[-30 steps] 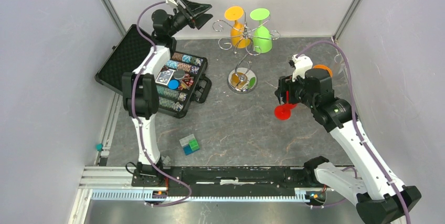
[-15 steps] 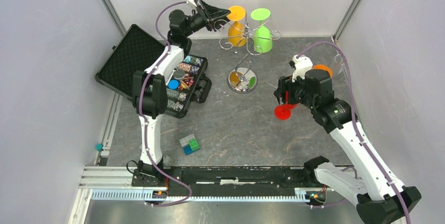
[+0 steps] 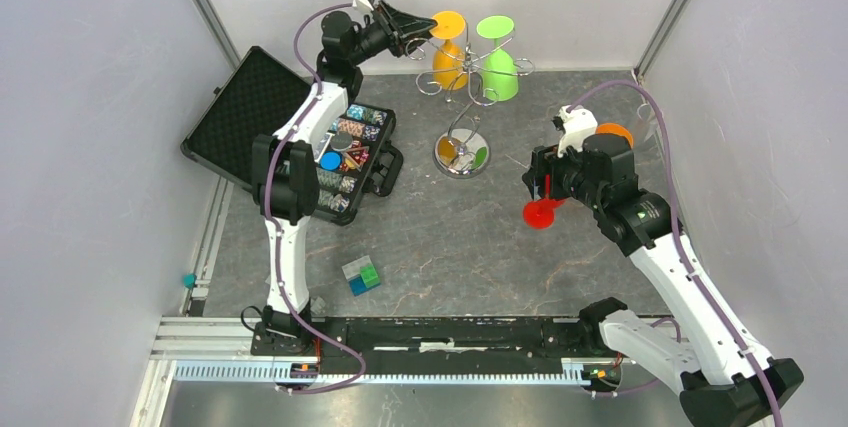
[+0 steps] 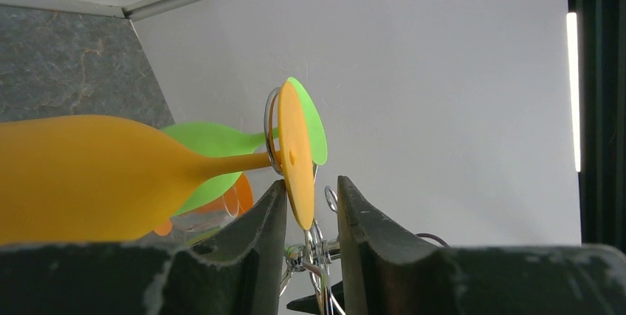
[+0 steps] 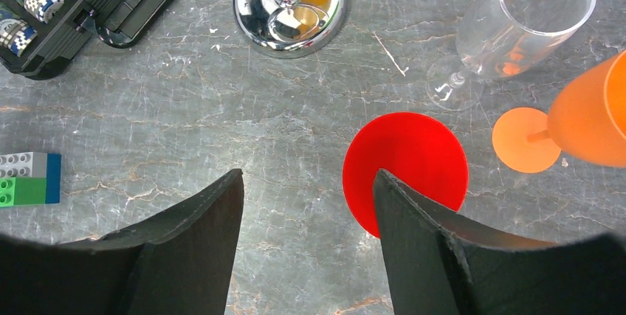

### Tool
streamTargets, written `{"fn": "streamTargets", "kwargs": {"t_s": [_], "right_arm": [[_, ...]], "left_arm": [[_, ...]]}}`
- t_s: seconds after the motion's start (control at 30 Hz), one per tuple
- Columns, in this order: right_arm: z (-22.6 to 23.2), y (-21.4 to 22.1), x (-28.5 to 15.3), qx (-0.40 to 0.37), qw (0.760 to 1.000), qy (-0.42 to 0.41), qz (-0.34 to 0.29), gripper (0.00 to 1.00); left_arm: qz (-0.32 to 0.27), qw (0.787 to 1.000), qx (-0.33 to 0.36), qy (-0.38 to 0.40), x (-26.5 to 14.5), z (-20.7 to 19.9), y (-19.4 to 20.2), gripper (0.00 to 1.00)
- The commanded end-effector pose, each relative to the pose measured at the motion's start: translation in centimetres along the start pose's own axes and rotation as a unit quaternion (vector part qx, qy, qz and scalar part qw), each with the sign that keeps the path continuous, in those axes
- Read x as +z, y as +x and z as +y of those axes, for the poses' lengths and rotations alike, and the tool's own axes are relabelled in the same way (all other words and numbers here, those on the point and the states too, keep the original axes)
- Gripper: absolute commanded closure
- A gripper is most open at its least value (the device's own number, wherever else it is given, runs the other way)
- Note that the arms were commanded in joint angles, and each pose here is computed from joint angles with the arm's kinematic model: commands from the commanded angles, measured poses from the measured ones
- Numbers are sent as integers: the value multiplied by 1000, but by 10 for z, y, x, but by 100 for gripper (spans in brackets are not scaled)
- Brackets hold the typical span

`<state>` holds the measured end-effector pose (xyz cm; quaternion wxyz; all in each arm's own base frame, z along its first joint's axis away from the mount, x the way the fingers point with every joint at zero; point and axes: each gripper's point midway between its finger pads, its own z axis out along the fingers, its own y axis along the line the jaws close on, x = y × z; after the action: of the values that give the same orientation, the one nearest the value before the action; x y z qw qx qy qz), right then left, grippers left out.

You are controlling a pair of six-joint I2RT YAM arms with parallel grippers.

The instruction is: Take the wine glass off the wine glass rack

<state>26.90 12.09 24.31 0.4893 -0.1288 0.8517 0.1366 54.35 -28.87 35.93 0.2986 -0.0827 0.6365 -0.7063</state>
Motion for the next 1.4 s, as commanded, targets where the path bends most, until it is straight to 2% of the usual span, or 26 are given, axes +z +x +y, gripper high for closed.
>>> {"fn": "streamTargets", "kwargs": {"t_s": [0.0, 0.13, 0.3, 0.37, 0.53, 0.83, 0.97, 1.1, 1.37], "right_arm": [[3, -6, -2, 4, 1000, -7, -20, 31], [3, -6, -1, 4, 1000, -7, -19, 31], [3, -5, 0, 4, 1000, -7, -18, 31], [3, -5, 0, 4, 1000, -7, -19, 31], [3, -4, 1, 5, 1000, -7, -18, 31], [6, -7, 0, 6, 1000, -15, -25, 31], [6, -6, 0, 6, 1000, -16, -22, 31], [6, -7, -2, 5, 1000, -16, -24, 31], [6, -8, -1, 6, 1000, -15, -24, 31]], "left_arm": [[-6, 999, 36, -11, 5, -1, -8, 64], [-7, 999, 45, -27, 8, 5, -10, 63], [-3, 997, 62, -44, 10, 10, -13, 70], [-3, 997, 67, -47, 10, 10, -13, 75], [0, 996, 72, -44, 10, 5, -13, 97], [-21, 994, 110, 7, 8, -39, -20, 98], [-48, 993, 105, 37, 10, -58, -31, 98], [-59, 993, 97, 45, 16, -59, -37, 98], [-34, 991, 111, 73, 22, -69, -24, 98]]}}
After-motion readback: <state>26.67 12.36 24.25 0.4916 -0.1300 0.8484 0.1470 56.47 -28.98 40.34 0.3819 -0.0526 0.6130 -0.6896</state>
